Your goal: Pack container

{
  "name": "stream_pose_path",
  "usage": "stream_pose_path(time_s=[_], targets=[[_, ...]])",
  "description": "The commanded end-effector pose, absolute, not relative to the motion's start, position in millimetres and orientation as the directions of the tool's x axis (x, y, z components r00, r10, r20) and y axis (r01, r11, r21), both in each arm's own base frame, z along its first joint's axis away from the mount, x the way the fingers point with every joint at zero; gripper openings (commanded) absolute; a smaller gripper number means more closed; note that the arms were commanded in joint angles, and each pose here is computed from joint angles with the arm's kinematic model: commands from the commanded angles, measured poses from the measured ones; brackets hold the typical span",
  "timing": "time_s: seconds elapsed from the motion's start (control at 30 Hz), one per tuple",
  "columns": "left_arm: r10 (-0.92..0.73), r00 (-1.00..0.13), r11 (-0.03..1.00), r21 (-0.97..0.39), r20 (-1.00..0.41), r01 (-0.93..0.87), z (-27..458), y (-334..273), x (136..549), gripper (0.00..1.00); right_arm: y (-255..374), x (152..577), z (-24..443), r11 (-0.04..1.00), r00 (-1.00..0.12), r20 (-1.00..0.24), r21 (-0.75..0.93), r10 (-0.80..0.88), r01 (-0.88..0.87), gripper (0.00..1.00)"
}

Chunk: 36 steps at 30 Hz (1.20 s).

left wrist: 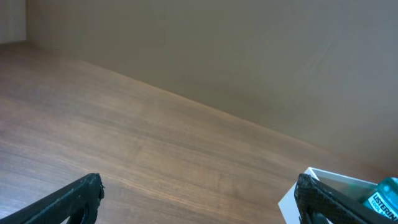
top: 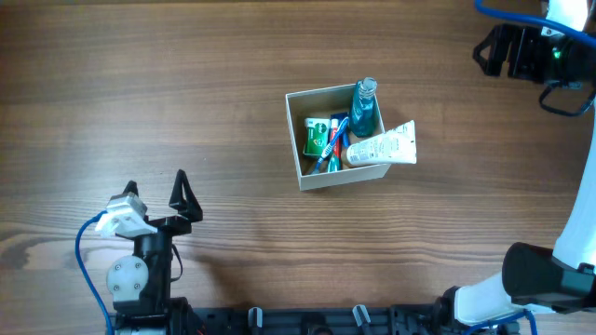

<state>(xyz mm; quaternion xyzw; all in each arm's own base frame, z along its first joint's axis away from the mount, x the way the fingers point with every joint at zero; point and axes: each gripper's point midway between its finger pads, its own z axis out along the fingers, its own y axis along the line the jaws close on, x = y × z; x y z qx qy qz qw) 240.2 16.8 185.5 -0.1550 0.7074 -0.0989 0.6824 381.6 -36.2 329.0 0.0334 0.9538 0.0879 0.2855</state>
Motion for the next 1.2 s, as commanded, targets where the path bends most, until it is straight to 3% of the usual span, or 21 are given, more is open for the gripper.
stream_pose_path(time_s=[0.0,1.17], targets=[[-0.365,-0.01,0.928,-0.362,-0.931,-0.092,168.5,19.4,244.7,1.0,-37.1,382.6,329.1,0.985,-0.833,-0.543,0.173,0.102,0.008,1.0],[-0.36,-0.039,0.93,-0.355,-0.932,-0.09,158.0,17.2,245.5,1.0,-37.1,382.6,329.1,0.985,-0.833,-0.543,0.174,0.102,0.008,1.0]])
